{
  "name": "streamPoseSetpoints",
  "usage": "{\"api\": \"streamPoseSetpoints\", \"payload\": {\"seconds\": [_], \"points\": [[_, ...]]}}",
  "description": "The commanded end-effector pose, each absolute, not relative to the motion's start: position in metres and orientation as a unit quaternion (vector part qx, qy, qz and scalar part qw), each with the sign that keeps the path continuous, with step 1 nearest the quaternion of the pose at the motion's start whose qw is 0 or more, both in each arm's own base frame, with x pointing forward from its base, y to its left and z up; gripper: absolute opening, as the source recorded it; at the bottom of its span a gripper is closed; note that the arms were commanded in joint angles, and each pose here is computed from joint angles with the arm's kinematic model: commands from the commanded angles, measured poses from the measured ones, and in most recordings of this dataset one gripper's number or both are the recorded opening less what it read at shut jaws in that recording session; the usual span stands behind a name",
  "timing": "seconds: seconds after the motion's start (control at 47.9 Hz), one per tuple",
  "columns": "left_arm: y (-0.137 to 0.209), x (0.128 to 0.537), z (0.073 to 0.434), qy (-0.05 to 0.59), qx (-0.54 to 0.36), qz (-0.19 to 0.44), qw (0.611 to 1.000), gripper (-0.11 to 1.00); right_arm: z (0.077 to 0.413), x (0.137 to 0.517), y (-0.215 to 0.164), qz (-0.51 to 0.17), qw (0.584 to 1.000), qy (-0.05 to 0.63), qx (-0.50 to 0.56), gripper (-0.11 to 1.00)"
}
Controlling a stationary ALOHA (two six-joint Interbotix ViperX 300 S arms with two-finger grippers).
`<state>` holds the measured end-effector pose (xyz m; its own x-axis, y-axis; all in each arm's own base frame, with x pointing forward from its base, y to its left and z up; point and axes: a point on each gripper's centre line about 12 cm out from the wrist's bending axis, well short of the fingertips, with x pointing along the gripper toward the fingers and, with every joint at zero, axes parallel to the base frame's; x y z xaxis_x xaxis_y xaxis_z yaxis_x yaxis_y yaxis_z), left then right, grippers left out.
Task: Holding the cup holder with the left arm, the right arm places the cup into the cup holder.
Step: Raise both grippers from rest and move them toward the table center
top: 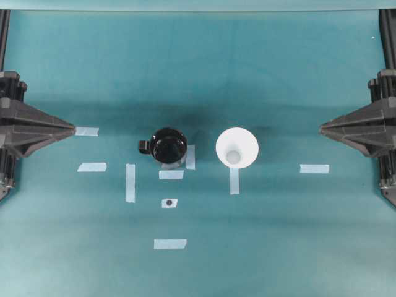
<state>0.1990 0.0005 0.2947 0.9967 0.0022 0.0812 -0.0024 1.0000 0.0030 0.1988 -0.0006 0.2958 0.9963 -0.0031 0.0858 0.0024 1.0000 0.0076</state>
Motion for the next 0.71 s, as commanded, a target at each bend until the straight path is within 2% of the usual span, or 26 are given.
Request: {"api": "streamPoseSetpoints", "payload": {"seconds": [0.0,0.063,0.125,0.188,0.313,0.584,0.689], "points": [[0.0,0.2,0.3,-0.049,0.001,0.0,0.999,0.16,0.298,0.198,-0.001,-0.002,0.999,-0.051,0.007,0.16],[0.0,0.2,0.3,-0.048,-0.002,0.0,0.999,0.1,0.296,0.196,-0.002,-0.004,0.998,-0.051,0.024,0.18],[0.0,0.2,0.301,-0.046,-0.002,0.0,0.999,0.03,0.296,0.193,-0.002,-0.005,0.997,-0.055,0.048,0.1],[0.001,0.202,0.301,-0.036,-0.002,0.0,0.999,0.03,0.296,0.19,-0.002,-0.004,0.996,-0.058,0.065,0.04],[0.001,0.208,0.299,-0.008,-0.002,0.001,1.0,0.03,0.297,0.186,-0.002,-0.003,0.995,-0.059,0.084,0.02],[0.002,0.222,0.28,0.061,-0.004,0.005,0.998,0.03,0.292,0.191,-0.004,-0.014,0.994,0.022,0.106,0.02],[0.004,0.227,0.281,0.067,-0.004,0.008,0.998,0.03,0.296,0.192,-0.007,-0.024,0.991,0.036,0.128,0.02]]}}
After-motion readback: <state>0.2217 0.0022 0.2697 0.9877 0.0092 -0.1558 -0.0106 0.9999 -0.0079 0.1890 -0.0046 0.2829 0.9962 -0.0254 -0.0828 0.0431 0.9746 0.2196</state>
